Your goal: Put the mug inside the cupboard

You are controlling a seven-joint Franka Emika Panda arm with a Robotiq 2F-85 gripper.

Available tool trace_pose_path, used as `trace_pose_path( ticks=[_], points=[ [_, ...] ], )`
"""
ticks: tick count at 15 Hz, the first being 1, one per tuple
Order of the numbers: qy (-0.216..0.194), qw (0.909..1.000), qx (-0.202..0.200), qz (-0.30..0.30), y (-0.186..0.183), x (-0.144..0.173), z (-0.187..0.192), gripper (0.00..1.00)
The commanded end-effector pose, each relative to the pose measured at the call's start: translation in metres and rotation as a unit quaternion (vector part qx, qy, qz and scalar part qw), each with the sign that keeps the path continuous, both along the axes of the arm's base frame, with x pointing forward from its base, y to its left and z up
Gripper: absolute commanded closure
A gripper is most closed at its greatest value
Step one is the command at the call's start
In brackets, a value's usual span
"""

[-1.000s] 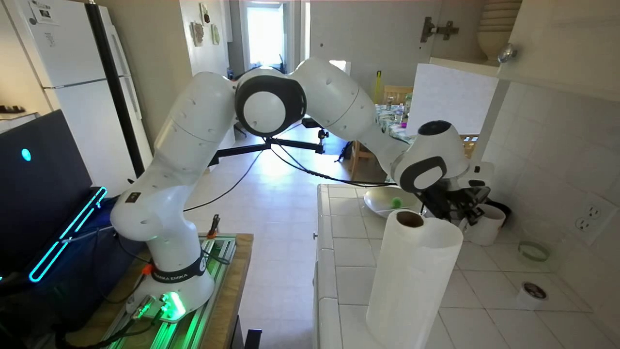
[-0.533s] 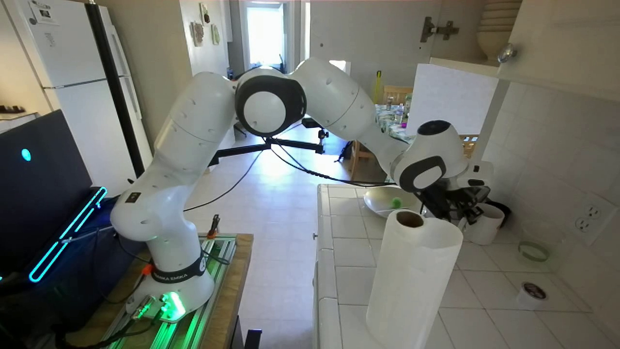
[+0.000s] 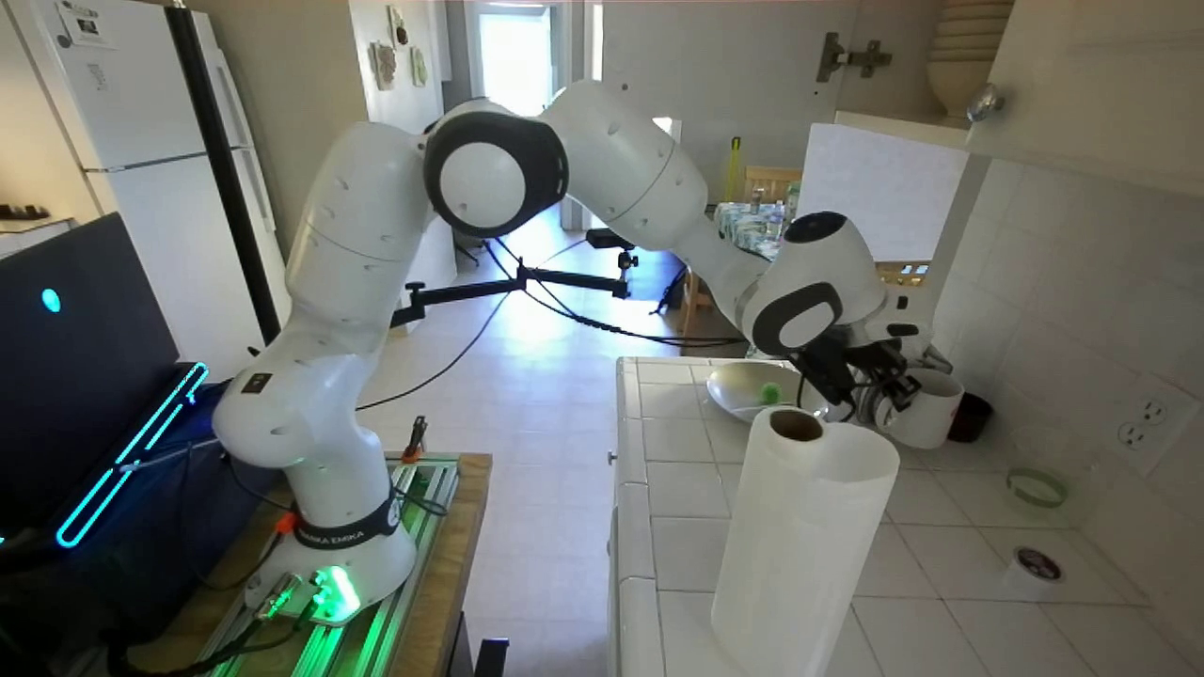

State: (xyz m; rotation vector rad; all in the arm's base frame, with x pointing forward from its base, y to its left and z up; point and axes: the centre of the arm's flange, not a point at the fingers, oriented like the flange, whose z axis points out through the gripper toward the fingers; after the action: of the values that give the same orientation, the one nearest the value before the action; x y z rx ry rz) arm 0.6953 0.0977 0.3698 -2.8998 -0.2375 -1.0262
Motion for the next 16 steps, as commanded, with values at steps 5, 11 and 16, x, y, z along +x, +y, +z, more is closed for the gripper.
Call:
trace_pose_path(
  ticks=[5,11,16],
  points=[
    [0.008,0.9999,-0.005,-0.004,-0.033,-0.080,0.043,0.95],
    [0.023,0.9992,0.021,0.024,-0.028,-0.144,0.061,0.95],
    [0.017,0.9986,0.019,0.047,-0.023,-0.198,0.099,0.95]
  ],
)
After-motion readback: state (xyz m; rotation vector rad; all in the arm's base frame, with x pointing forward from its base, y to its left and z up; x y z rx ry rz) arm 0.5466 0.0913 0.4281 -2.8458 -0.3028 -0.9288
